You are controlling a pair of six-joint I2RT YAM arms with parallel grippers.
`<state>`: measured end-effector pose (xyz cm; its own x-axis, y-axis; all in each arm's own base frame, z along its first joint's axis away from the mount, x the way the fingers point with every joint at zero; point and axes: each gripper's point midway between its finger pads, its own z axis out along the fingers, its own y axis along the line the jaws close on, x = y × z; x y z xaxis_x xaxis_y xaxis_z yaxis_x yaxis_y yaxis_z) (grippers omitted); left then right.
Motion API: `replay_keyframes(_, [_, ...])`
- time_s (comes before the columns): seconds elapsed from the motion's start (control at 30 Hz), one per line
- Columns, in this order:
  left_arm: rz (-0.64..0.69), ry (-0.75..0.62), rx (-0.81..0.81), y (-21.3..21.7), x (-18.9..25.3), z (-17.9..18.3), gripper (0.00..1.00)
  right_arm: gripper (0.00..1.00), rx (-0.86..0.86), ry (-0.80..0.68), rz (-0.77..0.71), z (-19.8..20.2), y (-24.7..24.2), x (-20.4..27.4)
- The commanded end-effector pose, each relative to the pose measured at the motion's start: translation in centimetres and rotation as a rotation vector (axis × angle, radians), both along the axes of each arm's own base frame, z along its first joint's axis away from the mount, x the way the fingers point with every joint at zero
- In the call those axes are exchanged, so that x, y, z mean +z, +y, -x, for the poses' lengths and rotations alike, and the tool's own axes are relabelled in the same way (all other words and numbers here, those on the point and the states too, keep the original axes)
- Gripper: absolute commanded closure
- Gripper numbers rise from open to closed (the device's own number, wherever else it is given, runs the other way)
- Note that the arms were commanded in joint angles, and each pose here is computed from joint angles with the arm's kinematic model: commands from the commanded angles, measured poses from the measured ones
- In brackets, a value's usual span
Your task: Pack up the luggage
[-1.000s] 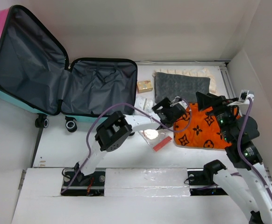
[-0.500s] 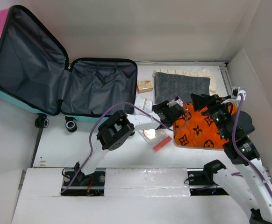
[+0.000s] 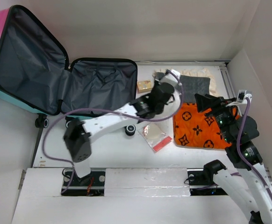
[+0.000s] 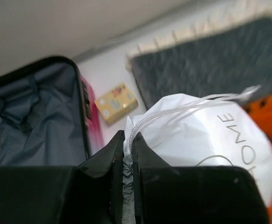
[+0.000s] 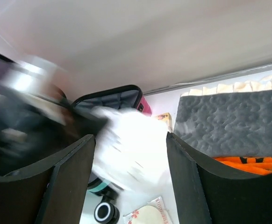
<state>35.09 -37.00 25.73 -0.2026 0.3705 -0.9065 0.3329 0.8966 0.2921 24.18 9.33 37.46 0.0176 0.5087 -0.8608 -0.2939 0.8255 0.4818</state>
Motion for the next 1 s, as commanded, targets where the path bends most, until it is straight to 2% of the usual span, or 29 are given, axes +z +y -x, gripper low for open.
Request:
replay_keyframes(0.0, [0.281,-0.074,0.046,3.5,7.8,-0.6,1.0,0.32,-0.037,-0.039,-0.009,0.1,-0.8,1.4])
replay_keyframes(0.1, [0.361,-0.1,0.102,6.4,9.4,-1.7,1.0,0.32,-0.037,-0.039,-0.009,0.1,-0.8,1.4])
replay_keyframes(0.17, [0.461,-0.133,0.174,10.1,11.6,-3.5,1.0,0.32,-0.025,-0.029,-0.013,-0.2,-0.4,1.0])
replay_keyframes(0.3, [0.563,-0.173,0.343,18.1,12.3,-7.3,1.0,0.32,0.004,0.015,0.01,-1.3,0.6,-0.4])
replay_keyframes(0.33, [0.585,-0.165,0.337,19.1,12.3,-8.1,1.0,0.32,0.027,-0.001,0.008,-1.2,1.0,-0.1])
replay_keyframes(0.37, [0.596,-0.184,0.412,22.7,12.3,-9.5,1.0,0.32,0.037,0.003,0.011,-1.5,1.2,-0.2])
replay_keyframes(0.43, [0.625,-0.164,0.513,26.0,10.4,-10.7,1.0,0.32,0.046,0.014,0.017,-1.8,1.5,-0.7])
replay_keyframes(0.47, [0.636,-0.178,0.578,29.0,9.7,-11.8,1.0,0.32,0.057,0.025,0.022,-2.0,1.8,-1.0])
replay_keyframes(0.5, [0.676,-0.176,0.61,30.3,9.5,-12.0,1.0,0.32,0.057,0.035,0.026,-2.3,1.9,-1.3])
replay_keyframes(0.53, [0.648,-0.147,0.652,31.6,8.0,-12.4,1.0,0.32,0.057,0.035,0.026,-2.3,1.9,-1.3])
replay_keyframes(0.57, [0.691,-0.125,0.716,32.9,6.8,-12.7,0.7,0.32,0.07,0.041,0.03,-2.6,2.3,-1.5])
replay_keyframes(0.67, [0.71,-0.07,0.875,36.5,2.6,-12.1,0.15,0.31,0.104,0.074,0.046,-3.1,3.2,-2.6])
replay_keyframes(0.7, [0.753,-0.098,0.881,36.7,3.3,-11.5,0.0,0.31,0.104,0.075,0.046,-3.1,3.2,-2.6])
replay_keyframes(0.77, [0.801,-0.155,0.871,37.0,4.1,-10.7,0.0,0.31,0.104,0.099,0.055,-3.7,3.4,-3.3])
replay_keyframes(0.8, [0.801,-0.155,0.871,37.1,3.0,-10.0,0.0,0.31,0.104,0.099,0.055,-3.7,3.4,-3.3])
replay_keyframes(0.87, [0.833,-0.235,0.787,35.1,6.1,-8.8,0.0,0.31,0.114,0.102,0.057,-3.9,3.6,-3.4])
replay_keyframes(0.9, [0.813,-0.254,0.743,33.8,7.0,-8.5,0.0,0.34,0.114,0.102,0.057,-4.1,3.7,-3.5])
replay_keyframes(0.93, [0.791,-0.235,0.639,29.3,7.5,-7.9,0.0,0.36,0.123,0.101,0.058,-4.0,3.9,-3.5])
replay_keyframes(0.97, [0.712,-0.247,0.569,26.9,8.3,-7.8,0.0,0.43,0.123,0.114,0.062,-4.3,4.0,-3.9])
